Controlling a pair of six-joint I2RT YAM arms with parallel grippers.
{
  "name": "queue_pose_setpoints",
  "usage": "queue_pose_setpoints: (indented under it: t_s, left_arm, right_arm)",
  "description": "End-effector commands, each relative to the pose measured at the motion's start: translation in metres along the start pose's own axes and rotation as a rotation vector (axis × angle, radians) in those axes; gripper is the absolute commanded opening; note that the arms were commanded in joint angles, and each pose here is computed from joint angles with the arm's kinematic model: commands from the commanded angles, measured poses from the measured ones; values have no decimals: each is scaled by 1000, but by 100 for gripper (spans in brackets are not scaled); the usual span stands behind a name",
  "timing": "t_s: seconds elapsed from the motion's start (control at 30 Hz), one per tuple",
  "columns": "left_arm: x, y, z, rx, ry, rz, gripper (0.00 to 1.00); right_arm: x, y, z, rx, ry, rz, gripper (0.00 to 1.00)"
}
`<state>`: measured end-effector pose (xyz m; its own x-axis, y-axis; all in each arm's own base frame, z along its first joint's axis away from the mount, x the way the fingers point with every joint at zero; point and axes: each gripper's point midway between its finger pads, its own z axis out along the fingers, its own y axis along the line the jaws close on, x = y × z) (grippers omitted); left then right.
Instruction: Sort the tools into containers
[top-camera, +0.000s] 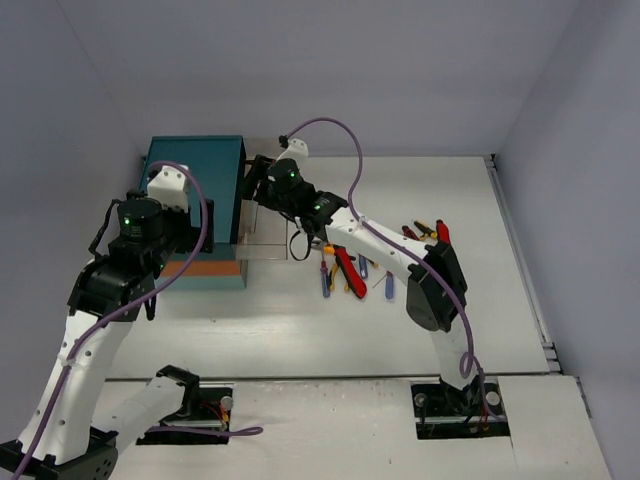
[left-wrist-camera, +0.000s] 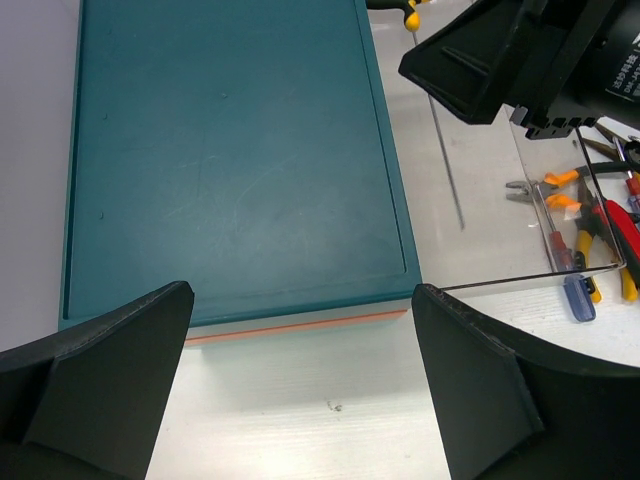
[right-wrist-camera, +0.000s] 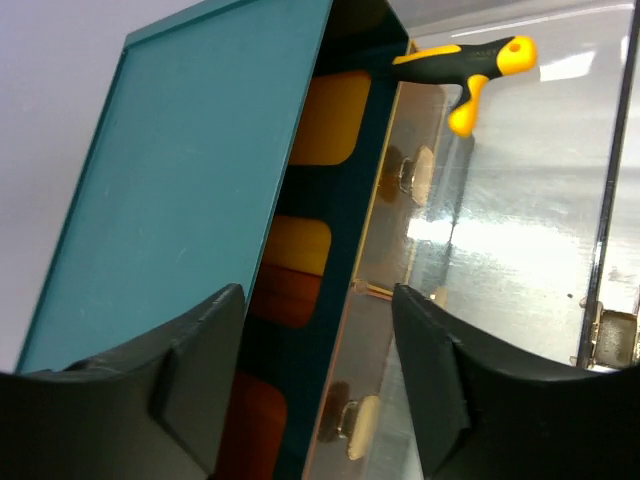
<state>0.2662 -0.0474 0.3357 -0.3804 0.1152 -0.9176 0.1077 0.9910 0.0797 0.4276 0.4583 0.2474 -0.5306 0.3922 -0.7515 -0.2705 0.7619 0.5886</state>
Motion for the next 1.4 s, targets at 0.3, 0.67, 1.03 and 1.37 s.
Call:
queue_pose_setpoints:
  t_s: [0.3, 0.67, 1.03, 1.37]
  left_arm:
    - [-29, 1, 1, -11, -63, 5, 89]
    - [-31, -12, 21, 33, -32, -3, 89]
    - [-29, -19, 25, 52, -19, -8, 89]
    - [-25, -17, 25, 47, -13, -1, 89]
  right_arm:
    - [-134, -58, -133, 253, -295, -288, 59]
    - [-109, -304, -194, 672, -137, -65, 52]
    - [-62, -429, -185, 951, -50, 186, 39]
    - [-38, -462, -157, 1000, 25, 225, 35]
